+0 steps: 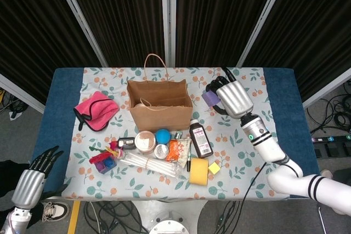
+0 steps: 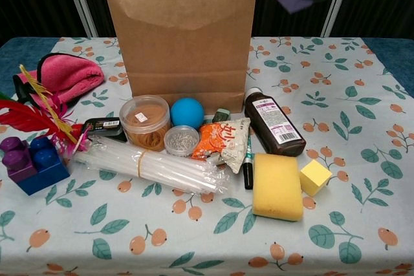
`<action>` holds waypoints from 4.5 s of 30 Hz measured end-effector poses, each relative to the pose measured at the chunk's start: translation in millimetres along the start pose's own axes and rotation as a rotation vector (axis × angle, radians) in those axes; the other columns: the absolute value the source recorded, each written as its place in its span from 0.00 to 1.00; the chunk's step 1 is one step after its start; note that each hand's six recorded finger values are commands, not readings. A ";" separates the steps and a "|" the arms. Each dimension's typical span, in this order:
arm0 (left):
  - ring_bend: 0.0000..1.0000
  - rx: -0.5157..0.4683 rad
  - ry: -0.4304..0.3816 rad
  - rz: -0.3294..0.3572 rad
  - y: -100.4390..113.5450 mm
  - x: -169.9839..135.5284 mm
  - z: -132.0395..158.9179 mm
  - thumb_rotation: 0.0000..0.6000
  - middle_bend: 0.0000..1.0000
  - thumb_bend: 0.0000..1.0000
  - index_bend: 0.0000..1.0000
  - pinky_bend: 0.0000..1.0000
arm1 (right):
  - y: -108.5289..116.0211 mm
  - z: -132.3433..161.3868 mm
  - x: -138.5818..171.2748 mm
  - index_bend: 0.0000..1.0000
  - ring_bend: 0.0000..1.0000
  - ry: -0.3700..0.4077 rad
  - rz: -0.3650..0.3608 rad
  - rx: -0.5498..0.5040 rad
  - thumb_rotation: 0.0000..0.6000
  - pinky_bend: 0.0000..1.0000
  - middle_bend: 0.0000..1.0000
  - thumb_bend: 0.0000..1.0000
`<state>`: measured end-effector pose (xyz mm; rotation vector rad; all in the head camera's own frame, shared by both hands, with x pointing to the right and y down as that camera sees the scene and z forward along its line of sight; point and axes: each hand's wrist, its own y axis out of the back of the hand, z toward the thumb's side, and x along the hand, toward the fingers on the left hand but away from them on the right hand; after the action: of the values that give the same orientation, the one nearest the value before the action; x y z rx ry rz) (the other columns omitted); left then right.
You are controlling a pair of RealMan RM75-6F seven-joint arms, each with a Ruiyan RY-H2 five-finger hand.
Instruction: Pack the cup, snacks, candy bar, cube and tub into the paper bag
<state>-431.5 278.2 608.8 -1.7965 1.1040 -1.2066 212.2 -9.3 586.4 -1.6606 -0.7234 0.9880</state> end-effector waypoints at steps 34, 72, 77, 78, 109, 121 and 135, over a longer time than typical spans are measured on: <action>0.12 -0.015 0.009 0.011 3.2 0.6 -2.6 1.00 0.18 0.16 0.18 0.20 | 43.9 122.5 -58.1 0.02 0.00 0.070 -0.098 -0.123 1.00 0.00 0.16 0.06; 0.12 0.023 0.000 -0.004 -2.3 0.3 -0.7 1.00 0.18 0.16 0.18 0.20 | -54.9 52.4 178.5 0.15 0.09 0.071 0.319 -0.171 1.00 0.00 0.28 0.02; 0.13 0.016 0.001 0.001 -1.5 0.6 -0.9 1.00 0.18 0.16 0.18 0.20 | -69.5 81.6 164.6 0.15 0.09 0.131 0.335 -0.178 1.00 0.00 0.28 0.02; 0.13 0.015 0.001 0.002 -1.4 0.7 -1.0 1.00 0.18 0.16 0.18 0.20 | -72.5 87.7 161.0 0.15 0.09 0.143 0.339 -0.175 1.00 0.00 0.28 0.02; 0.13 -0.020 0.005 0.051 8.9 2.7 -3.4 1.00 0.18 0.16 0.18 0.20 | -121.1 248.4 2.9 0.09 0.00 0.639 0.202 0.338 1.00 0.00 0.18 0.02; 0.13 -0.034 0.003 0.058 10.9 2.8 -2.7 1.00 0.18 0.16 0.18 0.20 | -147.3 260.1 -17.8 0.07 0.00 0.611 0.252 0.397 1.00 0.00 0.17 0.02; 0.13 -0.046 0.006 0.056 11.2 2.0 -3.2 1.00 0.18 0.16 0.18 0.20 | -162.7 261.8 -29.9 0.07 0.00 0.579 0.294 0.439 1.00 0.00 0.18 0.04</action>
<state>-437.1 271.7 600.6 -1.7854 1.1864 -1.1626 -30.6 134.0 714.4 -1.5632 0.1217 0.7337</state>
